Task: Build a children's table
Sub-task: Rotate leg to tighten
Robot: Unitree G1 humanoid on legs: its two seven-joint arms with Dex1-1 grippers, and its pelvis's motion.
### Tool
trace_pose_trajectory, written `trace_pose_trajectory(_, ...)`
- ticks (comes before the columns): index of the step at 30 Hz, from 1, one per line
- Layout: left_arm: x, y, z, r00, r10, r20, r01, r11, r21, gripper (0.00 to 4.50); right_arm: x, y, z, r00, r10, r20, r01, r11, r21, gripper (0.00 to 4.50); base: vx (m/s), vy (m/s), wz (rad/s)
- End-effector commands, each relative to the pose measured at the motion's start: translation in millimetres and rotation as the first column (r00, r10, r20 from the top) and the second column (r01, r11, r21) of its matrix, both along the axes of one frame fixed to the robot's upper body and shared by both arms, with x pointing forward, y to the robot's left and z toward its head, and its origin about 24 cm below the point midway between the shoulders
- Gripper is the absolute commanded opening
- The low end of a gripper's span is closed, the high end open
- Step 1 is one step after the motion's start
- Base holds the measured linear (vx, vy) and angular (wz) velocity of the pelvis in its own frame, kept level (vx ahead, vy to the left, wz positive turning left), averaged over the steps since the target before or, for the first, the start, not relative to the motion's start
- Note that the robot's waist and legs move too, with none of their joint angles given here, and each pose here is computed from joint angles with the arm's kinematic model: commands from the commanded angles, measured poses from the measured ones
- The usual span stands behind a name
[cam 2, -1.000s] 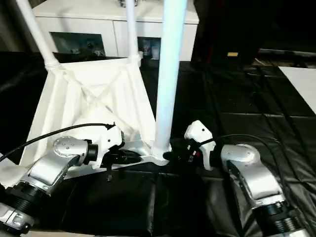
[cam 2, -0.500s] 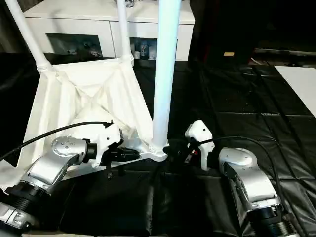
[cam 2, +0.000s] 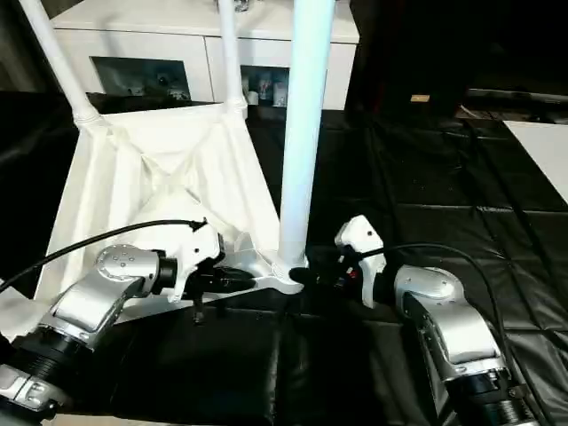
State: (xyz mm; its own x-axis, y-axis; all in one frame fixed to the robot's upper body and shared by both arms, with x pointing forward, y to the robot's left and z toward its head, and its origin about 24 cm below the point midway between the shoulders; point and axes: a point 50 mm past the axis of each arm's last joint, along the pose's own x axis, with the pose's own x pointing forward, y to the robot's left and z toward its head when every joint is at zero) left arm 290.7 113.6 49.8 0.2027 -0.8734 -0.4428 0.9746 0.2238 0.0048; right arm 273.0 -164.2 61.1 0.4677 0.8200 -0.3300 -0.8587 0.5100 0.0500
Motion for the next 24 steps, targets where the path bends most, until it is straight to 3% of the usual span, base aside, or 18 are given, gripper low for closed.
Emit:
trace_pose_trajectory(1,-2.0,-19.9,14.9,0.995,-0.095,0.042,0.098,0.993,-0.067,0.00,1.9,9.7,-2.4,0.999,0.042,0.019,-0.042,0.998,-0.042,3.10,0.000,0.000,0.00)
trace_pose_trajectory(4,-1.6,-20.7,14.8,0.994,-0.095,0.045,0.098,0.993,-0.066,0.00,5.3,8.9,-4.9,0.998,0.031,0.047,-0.027,0.995,-0.092,3.13,0.000,0.000,0.00)
trace_pose_trajectory(9,-1.5,-20.6,14.5,0.995,-0.092,0.046,0.095,0.993,-0.065,0.00,9.2,8.5,-2.3,0.999,0.012,0.053,-0.009,0.998,-0.068,3.13,0.000,0.000,0.00)
trace_pose_trajectory(18,-0.6,-16.8,12.8,0.995,-0.087,0.042,0.089,0.994,-0.056,0.00,5.7,9.3,-5.7,0.999,0.037,0.018,-0.036,0.999,-0.040,2.73,0.000,0.000,0.00)
trace_pose_trajectory(24,3.1,-16.5,6.0,0.999,-0.019,0.026,0.019,1.000,-0.013,0.00,19.8,6.5,-17.1,0.984,-0.173,0.032,0.175,0.982,-0.068,2.70,0.000,0.000,0.00)
